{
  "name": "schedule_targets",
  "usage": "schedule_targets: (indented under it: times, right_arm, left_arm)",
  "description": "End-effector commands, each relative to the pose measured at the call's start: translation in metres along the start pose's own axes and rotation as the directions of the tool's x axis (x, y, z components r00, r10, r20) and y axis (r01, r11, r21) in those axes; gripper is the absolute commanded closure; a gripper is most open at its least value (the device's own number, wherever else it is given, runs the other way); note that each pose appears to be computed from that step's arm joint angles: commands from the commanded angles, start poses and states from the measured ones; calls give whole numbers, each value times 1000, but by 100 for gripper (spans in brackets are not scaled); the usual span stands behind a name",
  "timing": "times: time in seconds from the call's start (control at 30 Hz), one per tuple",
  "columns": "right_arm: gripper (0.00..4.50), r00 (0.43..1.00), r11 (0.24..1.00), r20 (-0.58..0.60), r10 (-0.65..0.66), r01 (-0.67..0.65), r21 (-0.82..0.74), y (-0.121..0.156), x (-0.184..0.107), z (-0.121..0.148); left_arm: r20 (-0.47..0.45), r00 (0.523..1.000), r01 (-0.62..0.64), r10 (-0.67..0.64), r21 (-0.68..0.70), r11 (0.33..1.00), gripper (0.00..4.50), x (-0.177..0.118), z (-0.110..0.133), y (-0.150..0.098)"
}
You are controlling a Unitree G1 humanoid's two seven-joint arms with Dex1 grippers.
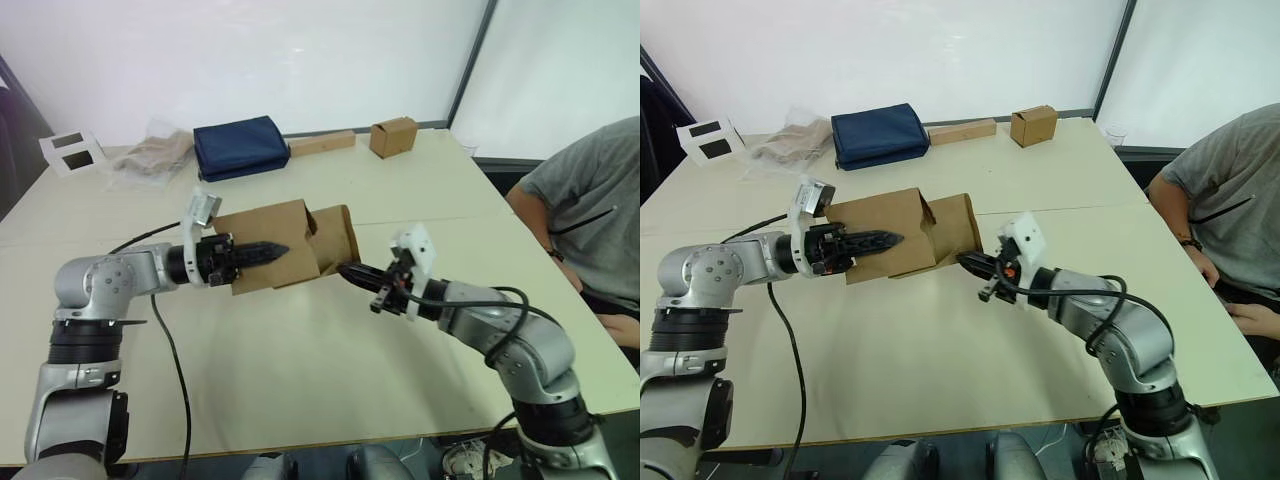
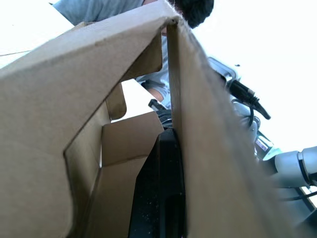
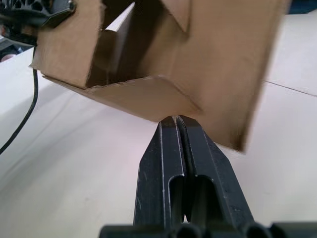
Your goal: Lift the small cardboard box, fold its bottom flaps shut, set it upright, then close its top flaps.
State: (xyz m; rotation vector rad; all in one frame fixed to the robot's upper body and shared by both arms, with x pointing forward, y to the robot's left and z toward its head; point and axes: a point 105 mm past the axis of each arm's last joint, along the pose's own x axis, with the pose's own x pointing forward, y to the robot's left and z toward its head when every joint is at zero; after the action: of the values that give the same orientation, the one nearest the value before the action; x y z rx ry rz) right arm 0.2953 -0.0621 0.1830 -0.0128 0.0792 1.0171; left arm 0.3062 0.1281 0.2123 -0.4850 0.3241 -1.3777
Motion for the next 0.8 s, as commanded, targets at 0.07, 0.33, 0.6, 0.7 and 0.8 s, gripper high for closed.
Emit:
schedule_targets:
  times: [0.07,0.33,0.6,0.7,0.8]
  right_arm:
    - [450,995,993,26,99,-98,-65,15,14,11]
    - [450,984,981,24,174,-171,-96,21,20,22]
    - [450,998,1000,69,14,-13,-16,-23,-32,33]
    - [450,995,999,97,-22,18,41,-33,-46,34]
    - [399,991,992,129,-39,23,127,-41,-51,34]
  left_arm:
    - [-8,999,35,-34,40,999,442,1,6,-11]
    - [2,999,35,-35,49,998,442,1,10,-12]
    - [4,999,39,-40,62,997,442,-4,9,-17]
    - [6,999,39,-40,61,997,442,-4,9,-16]
    - [11,999,48,-48,60,997,450,-2,10,-15]
